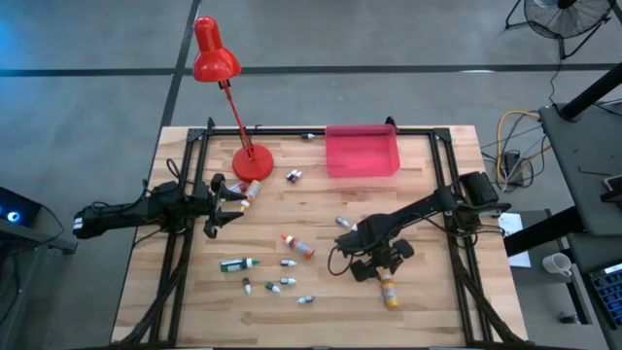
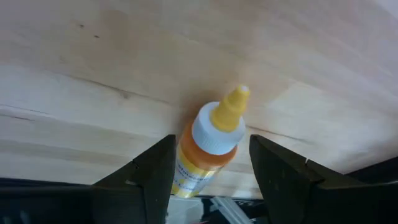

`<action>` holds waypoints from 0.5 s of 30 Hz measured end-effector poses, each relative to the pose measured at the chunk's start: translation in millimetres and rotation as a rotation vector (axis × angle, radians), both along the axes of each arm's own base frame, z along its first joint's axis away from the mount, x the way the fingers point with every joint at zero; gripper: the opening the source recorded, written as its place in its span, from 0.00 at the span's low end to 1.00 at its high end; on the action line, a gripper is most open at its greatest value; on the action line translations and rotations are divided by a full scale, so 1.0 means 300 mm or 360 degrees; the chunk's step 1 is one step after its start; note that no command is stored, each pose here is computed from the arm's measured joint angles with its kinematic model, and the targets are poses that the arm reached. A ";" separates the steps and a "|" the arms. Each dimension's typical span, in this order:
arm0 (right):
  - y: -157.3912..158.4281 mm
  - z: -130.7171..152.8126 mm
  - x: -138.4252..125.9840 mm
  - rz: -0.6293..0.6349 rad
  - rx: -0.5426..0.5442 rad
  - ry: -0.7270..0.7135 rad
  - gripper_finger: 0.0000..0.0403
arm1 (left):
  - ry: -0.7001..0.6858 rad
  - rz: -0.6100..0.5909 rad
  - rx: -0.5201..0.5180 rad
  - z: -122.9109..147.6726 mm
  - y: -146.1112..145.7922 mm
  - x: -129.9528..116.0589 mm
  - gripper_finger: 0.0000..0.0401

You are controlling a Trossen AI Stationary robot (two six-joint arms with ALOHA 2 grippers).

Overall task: Pick & Place food coloring
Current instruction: Put the large yellow food coloring bottle into the red bin

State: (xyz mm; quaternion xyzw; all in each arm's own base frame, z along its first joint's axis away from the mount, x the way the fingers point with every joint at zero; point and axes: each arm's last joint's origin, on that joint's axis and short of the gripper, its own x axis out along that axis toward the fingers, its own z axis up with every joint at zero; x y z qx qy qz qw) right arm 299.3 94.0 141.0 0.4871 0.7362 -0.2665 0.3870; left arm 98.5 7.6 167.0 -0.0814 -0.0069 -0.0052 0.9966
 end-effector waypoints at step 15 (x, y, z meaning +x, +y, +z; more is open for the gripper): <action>0.034 -0.045 -0.019 -0.0069 -0.0021 -0.0019 0.45 | 0.0001 0.0001 0.0000 0.000 0.000 0.000 0.55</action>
